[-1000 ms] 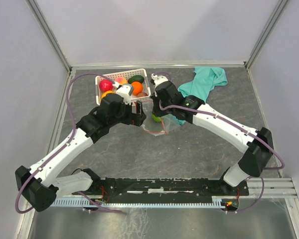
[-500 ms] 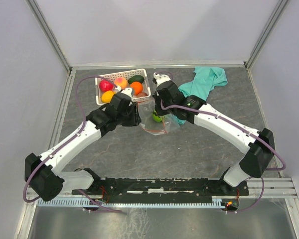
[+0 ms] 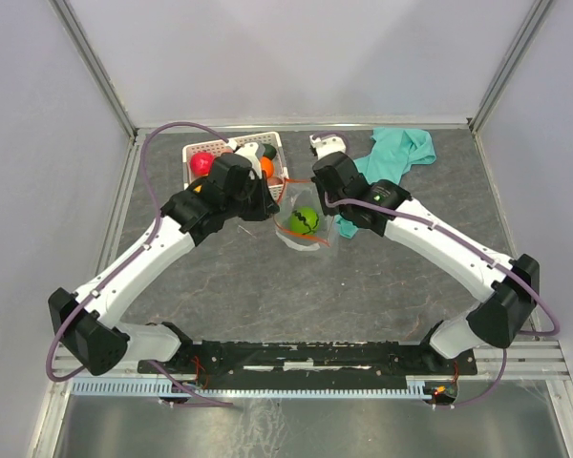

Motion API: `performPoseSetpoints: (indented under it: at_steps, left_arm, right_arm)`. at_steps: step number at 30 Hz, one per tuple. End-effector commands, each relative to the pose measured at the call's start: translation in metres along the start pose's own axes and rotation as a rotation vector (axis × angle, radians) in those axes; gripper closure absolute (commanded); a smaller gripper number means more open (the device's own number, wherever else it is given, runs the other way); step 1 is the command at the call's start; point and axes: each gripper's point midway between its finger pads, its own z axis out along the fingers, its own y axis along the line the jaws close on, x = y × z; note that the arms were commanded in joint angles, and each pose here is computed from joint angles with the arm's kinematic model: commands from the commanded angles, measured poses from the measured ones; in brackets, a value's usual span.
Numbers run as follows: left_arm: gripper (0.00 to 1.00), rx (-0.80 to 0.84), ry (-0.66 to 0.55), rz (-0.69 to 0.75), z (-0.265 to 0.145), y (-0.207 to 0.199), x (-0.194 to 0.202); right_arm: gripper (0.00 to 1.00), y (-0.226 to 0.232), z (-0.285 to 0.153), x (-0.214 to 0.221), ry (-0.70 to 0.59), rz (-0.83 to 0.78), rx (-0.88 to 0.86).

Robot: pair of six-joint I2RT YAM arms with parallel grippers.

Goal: Place the food in the zip-top bag and seal the zipper
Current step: Place the fake fruit in the zipper food storage bag, then pick up the fake fruit from the bin.

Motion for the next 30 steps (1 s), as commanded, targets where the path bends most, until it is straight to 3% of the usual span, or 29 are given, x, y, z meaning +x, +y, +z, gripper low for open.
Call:
performPoseSetpoints:
  at_steps: [1, 4, 11, 18, 22, 30]
  left_arm:
    - [0.92, 0.04, -0.012, 0.032, -0.006, -0.012, -0.011]
    - [0.81, 0.054, -0.022, 0.041, -0.007, -0.015, -0.015]
    - [0.42, 0.03, -0.091, 0.079, -0.015, -0.013, -0.034]
    - [0.14, -0.171, -0.183, 0.119, -0.02, 0.023, -0.059]
    - [0.08, -0.305, -0.169, 0.14, -0.011, 0.056, -0.065]
    - [0.07, -0.417, -0.081, 0.07, 0.02, 0.132, -0.073]
  right_arm:
    - [0.98, -0.024, -0.022, -0.024, -0.088, -0.01, 0.065]
    - [0.98, -0.021, -0.019, -0.02, -0.07, -0.015, 0.049]
    - [0.98, -0.01, -0.018, -0.019, -0.076, 0.012, -0.007]
    - [0.98, -0.007, -0.015, -0.013, -0.063, 0.022, -0.02]
    - [0.98, -0.003, -0.015, -0.012, -0.063, 0.041, -0.041]
    - [0.98, 0.004, -0.012, -0.012, -0.061, 0.057, -0.072]
